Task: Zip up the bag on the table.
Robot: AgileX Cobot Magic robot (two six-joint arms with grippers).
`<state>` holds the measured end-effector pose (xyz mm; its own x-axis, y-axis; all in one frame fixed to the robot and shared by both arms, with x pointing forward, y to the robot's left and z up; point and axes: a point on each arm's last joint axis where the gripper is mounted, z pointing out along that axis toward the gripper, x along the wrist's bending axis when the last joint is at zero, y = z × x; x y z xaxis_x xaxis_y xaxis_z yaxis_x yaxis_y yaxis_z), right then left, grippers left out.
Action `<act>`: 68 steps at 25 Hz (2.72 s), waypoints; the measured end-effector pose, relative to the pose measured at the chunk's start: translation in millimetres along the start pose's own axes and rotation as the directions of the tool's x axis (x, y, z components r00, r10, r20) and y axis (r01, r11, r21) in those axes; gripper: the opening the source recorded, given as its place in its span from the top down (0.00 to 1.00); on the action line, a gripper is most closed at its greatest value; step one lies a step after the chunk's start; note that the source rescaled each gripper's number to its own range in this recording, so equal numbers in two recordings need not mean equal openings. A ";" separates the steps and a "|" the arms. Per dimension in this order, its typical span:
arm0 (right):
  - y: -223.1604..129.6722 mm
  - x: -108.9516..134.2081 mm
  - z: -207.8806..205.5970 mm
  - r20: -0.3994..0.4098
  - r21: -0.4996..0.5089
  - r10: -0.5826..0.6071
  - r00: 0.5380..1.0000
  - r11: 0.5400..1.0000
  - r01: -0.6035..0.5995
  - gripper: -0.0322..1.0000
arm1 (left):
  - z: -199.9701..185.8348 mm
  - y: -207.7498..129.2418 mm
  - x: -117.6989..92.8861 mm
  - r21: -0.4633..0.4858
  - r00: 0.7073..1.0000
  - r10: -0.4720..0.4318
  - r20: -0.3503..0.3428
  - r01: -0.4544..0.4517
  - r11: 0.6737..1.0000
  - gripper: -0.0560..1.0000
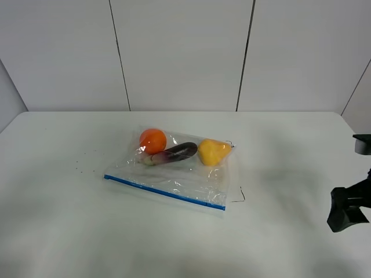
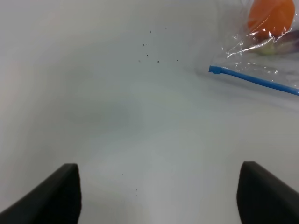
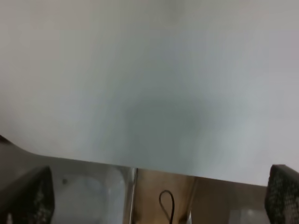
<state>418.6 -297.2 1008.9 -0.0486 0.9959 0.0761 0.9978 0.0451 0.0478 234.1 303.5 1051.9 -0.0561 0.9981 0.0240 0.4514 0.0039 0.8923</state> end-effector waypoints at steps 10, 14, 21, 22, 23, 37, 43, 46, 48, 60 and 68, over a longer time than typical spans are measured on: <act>-71.9 3.3 -9.1 0.052 -0.289 0.008 0.999 0.957 0.007 0.00 | 0.0 0.0 0.0 0.000 1.000 0.000 0.000 0.000 1.000 0.07; -91.6 5.0 -23.9 0.074 -0.456 0.011 0.997 0.890 0.024 0.00 | 0.0 0.0 0.0 0.000 1.000 0.000 0.000 0.000 1.000 0.07; -108.6 6.9 -34.5 0.082 -0.566 0.018 0.996 0.824 0.032 0.00 | 0.0 0.0 0.0 0.000 1.000 0.000 0.000 0.000 1.000 0.07; -109.0 6.9 -34.7 0.082 -0.568 0.018 0.996 0.823 0.032 0.00 | 0.0 0.0 0.0 0.000 1.000 0.000 0.000 0.000 1.000 0.07; -109.0 6.9 -34.7 0.082 -0.568 0.019 0.996 0.823 0.031 0.00 | 0.0 0.0 0.0 0.000 1.000 0.000 0.000 0.000 1.000 0.07; -109.0 10.3 -34.4 0.078 -0.565 -0.024 0.997 0.823 0.064 0.00 | 0.0 0.0 0.0 0.000 1.000 0.000 0.000 0.000 1.000 0.07; -109.1 10.3 -34.3 0.082 -0.564 -0.030 0.996 0.823 0.071 0.00 | 0.0 0.0 0.0 0.000 1.000 0.000 0.000 0.000 1.000 0.07; -109.1 10.4 -34.3 0.081 -0.564 -0.030 0.996 0.823 0.071 0.00 | 0.0 0.0 0.0 0.000 1.000 0.000 0.000 0.000 1.000 0.07; -110.9 10.5 -35.3 0.081 -0.575 -0.030 0.996 0.815 0.071 0.00 | 0.0 0.0 0.0 0.000 1.000 0.000 0.000 0.000 1.000 0.07; -177.9 12.4 -52.2 0.097 -0.869 -0.024 0.995 0.486 0.096 0.00 | 0.0 0.0 0.0 0.000 1.000 0.000 0.000 0.000 1.000 0.07; -180.5 12.3 -52.0 0.095 -0.877 -0.022 0.995 0.472 0.094 0.00 | 0.0 0.0 0.2 0.000 1.000 0.001 -0.002 -0.001 1.000 0.07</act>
<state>235.6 -297.2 1052.9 -0.0658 0.9976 -0.0199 0.4274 0.0462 0.9029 234.1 303.7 1051.9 -0.0574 0.9980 0.0260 0.4514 0.0028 0.8923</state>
